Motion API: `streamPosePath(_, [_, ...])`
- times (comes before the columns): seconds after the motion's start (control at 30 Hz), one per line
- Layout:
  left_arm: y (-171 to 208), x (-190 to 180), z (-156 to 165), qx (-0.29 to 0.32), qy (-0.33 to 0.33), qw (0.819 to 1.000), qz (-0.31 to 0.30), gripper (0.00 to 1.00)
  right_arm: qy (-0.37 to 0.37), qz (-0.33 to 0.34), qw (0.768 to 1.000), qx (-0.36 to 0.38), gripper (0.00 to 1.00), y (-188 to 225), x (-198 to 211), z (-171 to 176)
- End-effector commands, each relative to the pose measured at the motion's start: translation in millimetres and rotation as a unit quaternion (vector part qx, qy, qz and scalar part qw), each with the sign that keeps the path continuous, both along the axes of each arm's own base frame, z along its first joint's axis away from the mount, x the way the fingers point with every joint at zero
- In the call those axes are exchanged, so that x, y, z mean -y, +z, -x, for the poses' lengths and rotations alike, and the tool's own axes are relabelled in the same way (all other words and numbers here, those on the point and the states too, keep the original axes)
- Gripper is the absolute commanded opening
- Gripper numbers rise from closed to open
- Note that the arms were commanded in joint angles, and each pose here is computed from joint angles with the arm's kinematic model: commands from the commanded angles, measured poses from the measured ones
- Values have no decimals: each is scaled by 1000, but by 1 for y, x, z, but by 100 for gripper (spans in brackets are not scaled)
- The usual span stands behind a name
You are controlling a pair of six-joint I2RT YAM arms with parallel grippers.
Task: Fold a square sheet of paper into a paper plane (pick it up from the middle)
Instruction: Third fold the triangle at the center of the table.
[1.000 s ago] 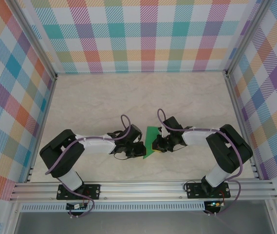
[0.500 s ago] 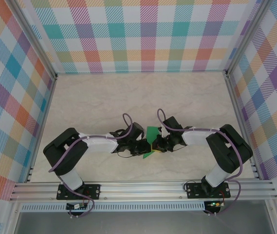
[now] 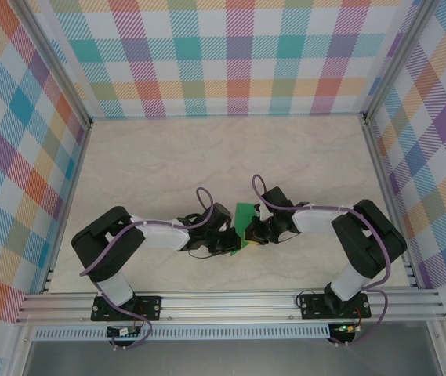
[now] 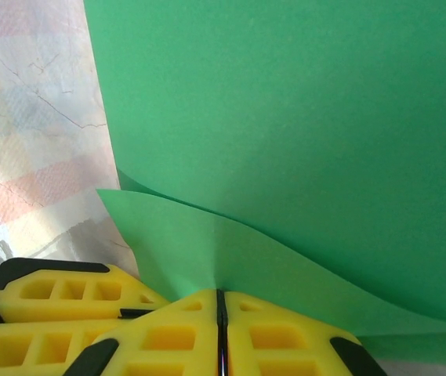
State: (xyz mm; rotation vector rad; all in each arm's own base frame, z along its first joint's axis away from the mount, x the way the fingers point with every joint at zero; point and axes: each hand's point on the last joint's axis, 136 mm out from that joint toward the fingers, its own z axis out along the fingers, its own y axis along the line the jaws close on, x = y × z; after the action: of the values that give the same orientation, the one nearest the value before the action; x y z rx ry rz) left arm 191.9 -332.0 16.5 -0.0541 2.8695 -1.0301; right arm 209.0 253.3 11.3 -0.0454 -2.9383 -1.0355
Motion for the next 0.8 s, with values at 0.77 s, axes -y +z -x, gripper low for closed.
streamPosePath(0.77, [-19,-13,21,-40,13,997,-60,13,-12,111,993,-41,9,-42,38,20])
